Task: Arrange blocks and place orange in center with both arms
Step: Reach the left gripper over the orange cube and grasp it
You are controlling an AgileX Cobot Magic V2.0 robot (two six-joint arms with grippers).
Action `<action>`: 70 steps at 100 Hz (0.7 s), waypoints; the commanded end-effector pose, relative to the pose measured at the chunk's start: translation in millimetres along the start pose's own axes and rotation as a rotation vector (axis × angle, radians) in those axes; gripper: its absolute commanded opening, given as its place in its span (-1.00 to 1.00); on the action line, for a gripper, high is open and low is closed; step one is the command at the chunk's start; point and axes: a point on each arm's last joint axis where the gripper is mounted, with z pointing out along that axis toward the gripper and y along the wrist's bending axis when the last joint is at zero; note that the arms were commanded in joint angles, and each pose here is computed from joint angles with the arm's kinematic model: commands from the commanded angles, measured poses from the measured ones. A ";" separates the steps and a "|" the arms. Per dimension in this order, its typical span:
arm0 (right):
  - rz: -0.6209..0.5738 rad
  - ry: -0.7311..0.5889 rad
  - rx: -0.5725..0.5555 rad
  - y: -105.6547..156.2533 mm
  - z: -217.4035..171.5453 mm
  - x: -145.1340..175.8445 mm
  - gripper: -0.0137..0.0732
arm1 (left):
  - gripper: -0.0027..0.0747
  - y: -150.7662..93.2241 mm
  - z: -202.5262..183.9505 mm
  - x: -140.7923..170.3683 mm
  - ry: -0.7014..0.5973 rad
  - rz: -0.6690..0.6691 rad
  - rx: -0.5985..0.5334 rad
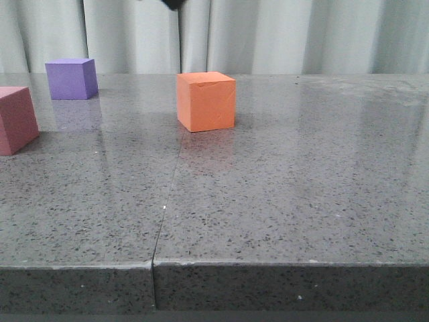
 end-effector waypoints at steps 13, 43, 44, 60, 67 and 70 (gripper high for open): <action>0.001 -0.092 -0.013 2.6 -1.8 -13.8 -0.77 | 0.53 -11.4 8.9 -35.0 -0.115 0.027 0.038; 0.001 -0.092 -0.013 2.6 -1.8 -13.8 -0.77 | 0.53 -2.5 47.7 -35.4 -0.101 0.041 0.000; 0.001 -0.092 -0.013 2.6 -1.8 -13.8 -0.77 | 0.53 -2.2 48.1 -35.4 -0.102 0.042 -0.002; 0.001 -0.092 -0.013 2.6 -1.8 -13.8 -0.77 | 0.53 0.8 56.3 -32.8 -0.086 0.058 -0.022; 0.001 -0.092 -0.013 2.6 -1.8 -13.8 -0.77 | 0.53 2.0 58.5 -31.4 -0.074 0.068 -0.031; 0.001 -0.092 -0.013 2.6 -1.8 -13.8 -0.77 | 0.53 2.1 59.6 -31.1 -0.072 0.068 -0.030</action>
